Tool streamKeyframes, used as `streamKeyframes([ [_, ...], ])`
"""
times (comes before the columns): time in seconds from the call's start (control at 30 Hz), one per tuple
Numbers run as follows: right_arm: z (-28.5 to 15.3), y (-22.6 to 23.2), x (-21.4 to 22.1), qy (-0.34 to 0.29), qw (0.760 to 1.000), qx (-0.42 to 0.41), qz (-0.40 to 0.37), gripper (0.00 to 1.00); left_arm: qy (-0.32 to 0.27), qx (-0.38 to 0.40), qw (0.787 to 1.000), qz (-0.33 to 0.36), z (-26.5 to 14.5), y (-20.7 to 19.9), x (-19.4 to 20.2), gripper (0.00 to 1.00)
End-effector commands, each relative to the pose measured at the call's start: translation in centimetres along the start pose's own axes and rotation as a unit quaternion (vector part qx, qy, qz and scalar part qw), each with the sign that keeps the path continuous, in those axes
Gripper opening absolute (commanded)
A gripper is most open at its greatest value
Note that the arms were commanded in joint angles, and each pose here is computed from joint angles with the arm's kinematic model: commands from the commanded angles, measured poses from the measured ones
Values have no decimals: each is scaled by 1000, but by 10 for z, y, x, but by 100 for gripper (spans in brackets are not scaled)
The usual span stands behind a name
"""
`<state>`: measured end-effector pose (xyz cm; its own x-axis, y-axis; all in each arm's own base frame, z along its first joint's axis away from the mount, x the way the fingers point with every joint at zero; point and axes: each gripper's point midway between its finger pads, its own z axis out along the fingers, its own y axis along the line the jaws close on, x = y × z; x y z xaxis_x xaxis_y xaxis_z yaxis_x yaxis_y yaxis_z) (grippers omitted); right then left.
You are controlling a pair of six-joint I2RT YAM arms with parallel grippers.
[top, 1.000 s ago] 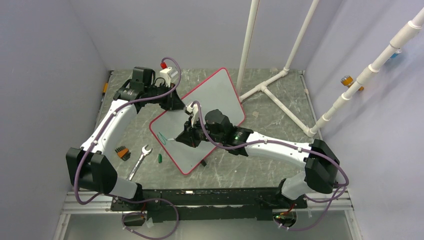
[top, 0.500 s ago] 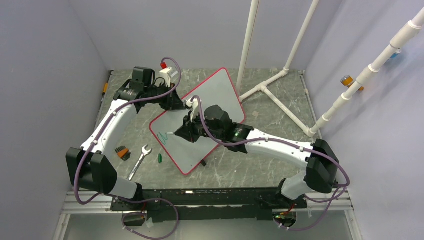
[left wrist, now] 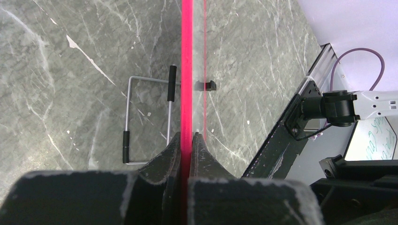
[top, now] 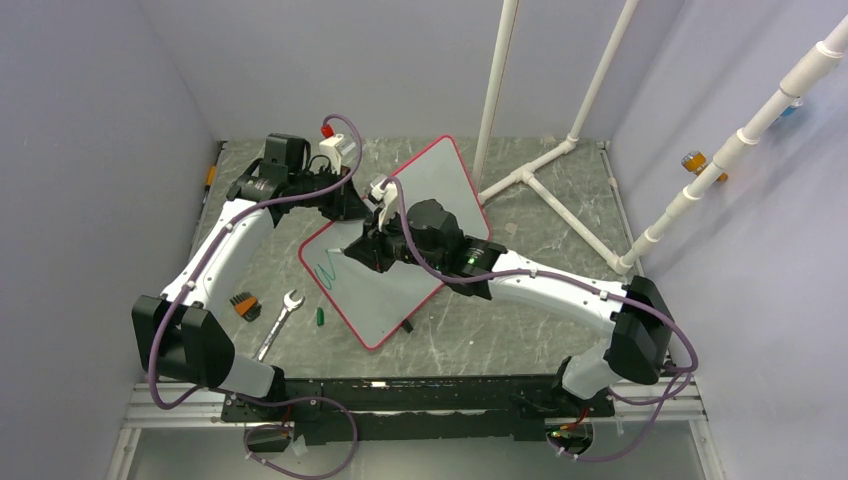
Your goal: Write a sentence on the whiteboard
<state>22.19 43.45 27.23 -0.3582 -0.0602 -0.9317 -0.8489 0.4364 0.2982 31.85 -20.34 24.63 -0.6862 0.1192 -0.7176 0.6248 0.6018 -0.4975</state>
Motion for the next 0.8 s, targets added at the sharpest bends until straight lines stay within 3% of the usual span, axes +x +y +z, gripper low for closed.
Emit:
streamKeyframes([
  [0.0,-15,-9,-23,-28,999,26,3,0,-8,-26,998,64,3,10,-2,0],
  [0.3,-41,-1,-26,-51,999,13,7,0,-7,-27,998,62,4,11,-1,0],
  [0.77,-29,-12,-6,-26,999,27,6,0,-4,-28,998,60,6,12,1,0],
])
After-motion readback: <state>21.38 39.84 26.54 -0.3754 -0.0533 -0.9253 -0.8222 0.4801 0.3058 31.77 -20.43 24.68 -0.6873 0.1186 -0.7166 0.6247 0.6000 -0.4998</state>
